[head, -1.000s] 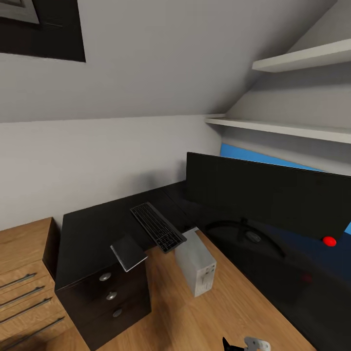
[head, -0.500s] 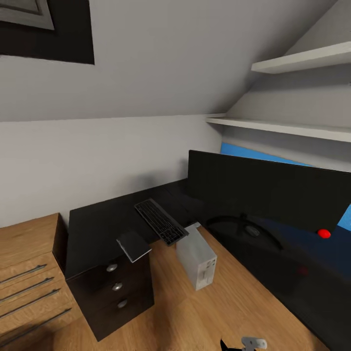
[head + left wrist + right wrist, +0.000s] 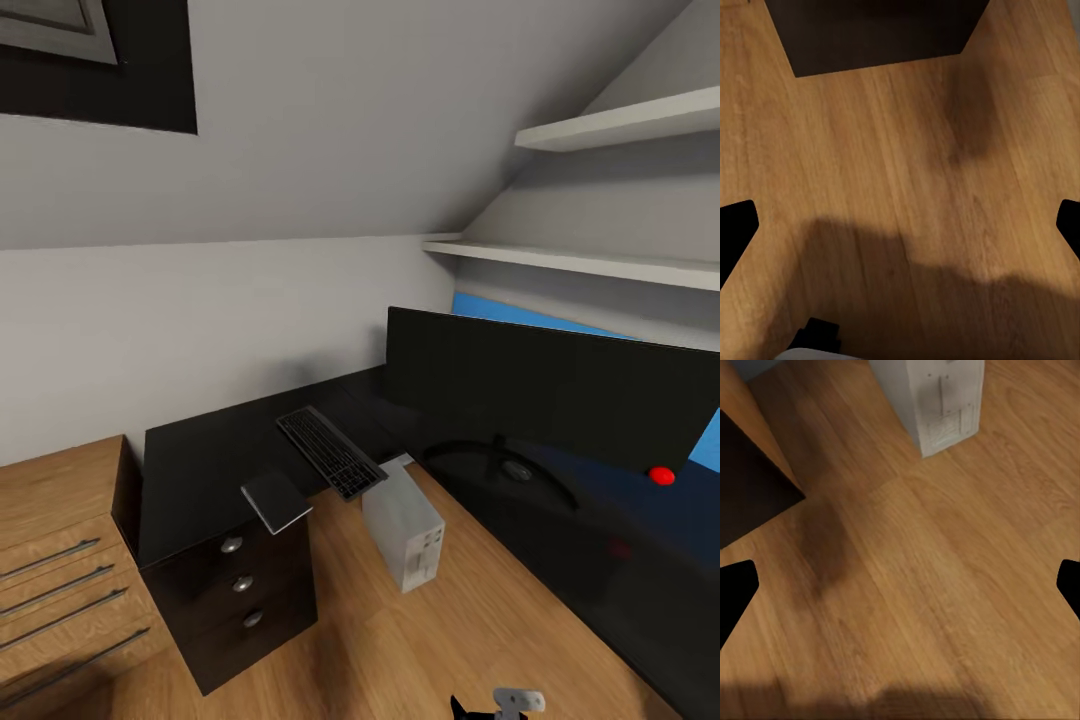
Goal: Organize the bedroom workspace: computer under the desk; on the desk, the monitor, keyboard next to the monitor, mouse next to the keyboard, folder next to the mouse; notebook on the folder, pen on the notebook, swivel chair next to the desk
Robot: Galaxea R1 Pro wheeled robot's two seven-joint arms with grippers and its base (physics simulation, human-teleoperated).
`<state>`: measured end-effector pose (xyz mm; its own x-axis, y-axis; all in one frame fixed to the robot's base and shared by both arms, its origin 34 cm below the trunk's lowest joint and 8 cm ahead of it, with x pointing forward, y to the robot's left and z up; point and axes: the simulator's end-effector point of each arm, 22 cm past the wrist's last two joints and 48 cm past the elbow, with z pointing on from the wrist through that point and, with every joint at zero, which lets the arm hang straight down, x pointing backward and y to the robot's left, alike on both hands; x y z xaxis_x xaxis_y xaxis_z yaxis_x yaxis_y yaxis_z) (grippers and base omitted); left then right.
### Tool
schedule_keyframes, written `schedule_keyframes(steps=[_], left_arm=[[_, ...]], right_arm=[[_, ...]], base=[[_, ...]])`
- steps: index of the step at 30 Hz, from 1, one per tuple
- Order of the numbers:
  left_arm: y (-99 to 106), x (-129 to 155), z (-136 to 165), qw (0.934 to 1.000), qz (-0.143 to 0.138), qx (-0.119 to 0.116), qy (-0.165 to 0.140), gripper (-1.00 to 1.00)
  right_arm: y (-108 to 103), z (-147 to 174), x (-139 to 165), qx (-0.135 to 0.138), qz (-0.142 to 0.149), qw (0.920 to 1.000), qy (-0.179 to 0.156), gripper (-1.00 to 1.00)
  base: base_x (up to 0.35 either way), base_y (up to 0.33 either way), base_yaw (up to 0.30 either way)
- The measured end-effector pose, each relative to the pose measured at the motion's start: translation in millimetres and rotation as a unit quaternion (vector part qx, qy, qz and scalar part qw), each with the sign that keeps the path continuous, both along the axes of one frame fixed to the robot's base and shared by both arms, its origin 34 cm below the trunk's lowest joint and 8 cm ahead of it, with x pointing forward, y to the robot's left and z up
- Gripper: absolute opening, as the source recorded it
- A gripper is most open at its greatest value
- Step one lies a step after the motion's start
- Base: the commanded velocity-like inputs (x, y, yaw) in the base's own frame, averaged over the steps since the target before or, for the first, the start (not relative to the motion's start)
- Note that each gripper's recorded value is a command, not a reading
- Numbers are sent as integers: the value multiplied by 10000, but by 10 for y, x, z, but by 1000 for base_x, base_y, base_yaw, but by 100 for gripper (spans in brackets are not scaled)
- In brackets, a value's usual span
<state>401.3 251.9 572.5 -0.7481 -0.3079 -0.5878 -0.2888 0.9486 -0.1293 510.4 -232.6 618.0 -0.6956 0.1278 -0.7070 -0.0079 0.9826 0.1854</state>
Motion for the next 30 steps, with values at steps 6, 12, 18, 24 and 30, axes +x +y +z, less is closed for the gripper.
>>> schedule_keyframes(steps=[6, 12, 18, 24, 30], left_arm=[[0, 0, 0, 10000, 0, 0, 0, 100], [8, 0, 0, 10000, 1, 5, 0, 100], [19, 0, 0, 10000, 3, 12, 0, 100], [23, 0, 0, 10000, 2, 15, 0, 100], [-28, 30, 16, 10000, -31, -6, -50, 100]], right_arm=[[-10, 134, 228, 11, 3, 9997, -235, 100], [-61, 452, 762, 95, 39, 9993, -371, 100], [-176, 909, 1263, 92, 59, 9992, -385, 100], [-184, 1615, 1737, -20, 28, 9976, -694, 100], [-298, 2138, 1978, -278, -241, 9935, -1074, 100]], base=[[-2, 0, 0], [0, 0, 0], [0, 0, 0], [0, 0, 0], [0, 0, 0]])
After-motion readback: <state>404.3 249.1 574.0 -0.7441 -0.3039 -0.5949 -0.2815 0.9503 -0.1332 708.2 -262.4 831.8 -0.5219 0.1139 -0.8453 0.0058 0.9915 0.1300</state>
